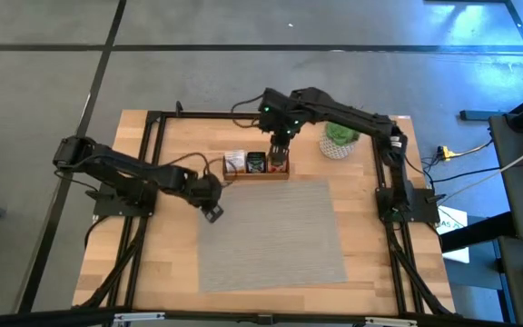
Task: Pick & Place Tea
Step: Return to Home Position
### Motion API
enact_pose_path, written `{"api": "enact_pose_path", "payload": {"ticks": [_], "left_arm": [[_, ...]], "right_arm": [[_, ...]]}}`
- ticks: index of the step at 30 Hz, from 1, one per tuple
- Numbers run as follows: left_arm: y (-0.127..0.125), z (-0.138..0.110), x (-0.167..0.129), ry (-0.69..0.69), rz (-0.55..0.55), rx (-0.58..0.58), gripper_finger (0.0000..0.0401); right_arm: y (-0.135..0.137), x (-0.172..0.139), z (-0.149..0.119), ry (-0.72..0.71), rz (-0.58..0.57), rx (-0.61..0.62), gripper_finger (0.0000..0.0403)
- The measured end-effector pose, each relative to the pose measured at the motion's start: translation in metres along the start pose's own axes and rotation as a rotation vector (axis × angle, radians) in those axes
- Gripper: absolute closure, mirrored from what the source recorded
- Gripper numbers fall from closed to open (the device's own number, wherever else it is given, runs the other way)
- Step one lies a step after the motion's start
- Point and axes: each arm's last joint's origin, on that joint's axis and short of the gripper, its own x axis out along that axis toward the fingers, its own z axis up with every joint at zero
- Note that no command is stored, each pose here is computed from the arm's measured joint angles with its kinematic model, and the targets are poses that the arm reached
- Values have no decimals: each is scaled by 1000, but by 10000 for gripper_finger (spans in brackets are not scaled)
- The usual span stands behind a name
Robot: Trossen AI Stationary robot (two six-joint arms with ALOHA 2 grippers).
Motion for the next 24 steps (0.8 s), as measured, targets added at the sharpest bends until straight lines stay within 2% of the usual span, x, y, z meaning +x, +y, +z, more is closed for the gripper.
{"api": "enact_pose_path", "payload": {"ticks": [3,7,11,16,20,24], "left_arm": [[-8,-13,4,39,13,79,301],[-13,-23,17,89,65,123,299],[-13,-28,34,138,132,102,301],[-11,-27,46,171,188,93,303],[-6,-22,46,181,203,63,300],[3,-16,45,132,266,39,301]], "right_arm": [[1,-14,1,-71,4,5,301],[3,-21,3,-119,44,19,301],[6,-29,1,-131,46,17,301],[7,-54,-6,-186,30,38,301],[7,-81,-16,-224,-37,47,301],[8,-112,-30,-275,-105,69,301]]}}
